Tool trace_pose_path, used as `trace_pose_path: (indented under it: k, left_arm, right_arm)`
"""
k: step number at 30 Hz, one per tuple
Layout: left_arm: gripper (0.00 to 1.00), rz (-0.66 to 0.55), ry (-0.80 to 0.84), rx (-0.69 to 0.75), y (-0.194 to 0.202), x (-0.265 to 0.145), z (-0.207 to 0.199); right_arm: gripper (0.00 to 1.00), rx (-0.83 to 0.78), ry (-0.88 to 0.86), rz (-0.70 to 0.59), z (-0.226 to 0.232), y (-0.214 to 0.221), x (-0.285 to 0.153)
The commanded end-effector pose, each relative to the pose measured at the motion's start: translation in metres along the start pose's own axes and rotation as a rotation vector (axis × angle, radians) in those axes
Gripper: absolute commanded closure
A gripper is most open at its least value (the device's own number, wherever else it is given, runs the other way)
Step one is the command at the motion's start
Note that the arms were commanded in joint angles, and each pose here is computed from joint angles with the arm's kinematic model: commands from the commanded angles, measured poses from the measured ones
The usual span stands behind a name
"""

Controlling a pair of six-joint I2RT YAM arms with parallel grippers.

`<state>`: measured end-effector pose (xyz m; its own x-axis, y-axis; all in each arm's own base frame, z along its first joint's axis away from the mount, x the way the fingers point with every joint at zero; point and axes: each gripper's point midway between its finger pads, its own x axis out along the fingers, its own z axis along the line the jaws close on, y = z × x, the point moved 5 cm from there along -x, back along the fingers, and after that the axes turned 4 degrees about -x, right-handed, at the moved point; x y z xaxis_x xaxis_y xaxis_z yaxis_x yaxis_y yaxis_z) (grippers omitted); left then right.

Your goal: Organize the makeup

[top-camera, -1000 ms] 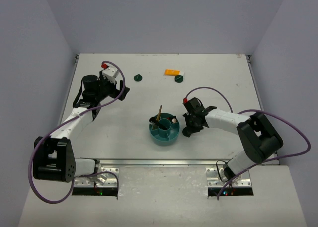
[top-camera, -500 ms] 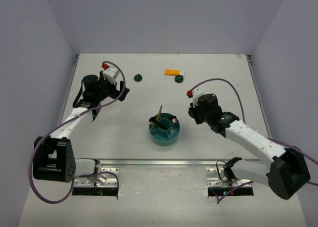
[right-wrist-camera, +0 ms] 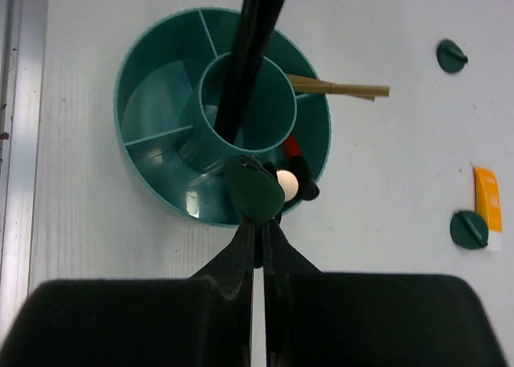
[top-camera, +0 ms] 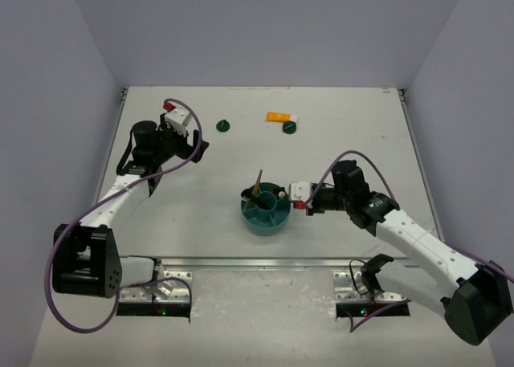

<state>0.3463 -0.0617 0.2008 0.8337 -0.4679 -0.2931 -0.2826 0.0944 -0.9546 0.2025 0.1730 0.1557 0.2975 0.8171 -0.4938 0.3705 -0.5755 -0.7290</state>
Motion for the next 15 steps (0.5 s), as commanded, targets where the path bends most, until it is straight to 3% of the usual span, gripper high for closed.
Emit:
trace_pose_path:
  k: [1, 7, 15]
  left_arm:
    - [0.23, -0.072, -0.017, 0.034, -0.021, -0.006, 0.003]
    - [0.23, -0.066, -0.018, 0.037, -0.020, -0.006, 0.004]
    - [0.23, -0.065, -0.018, 0.037, -0.021, -0.006, 0.004]
  right_arm:
    - [1.00, -0.199, -0.102, -0.185, -0.004, -0.037, 0.002]
    - [1.00, -0.247, -0.202, -0.229, 0.012, -0.037, 0.012]
    - [1.00, -0.269, -0.225, -0.194, 0.013, -0.027, 0.026]
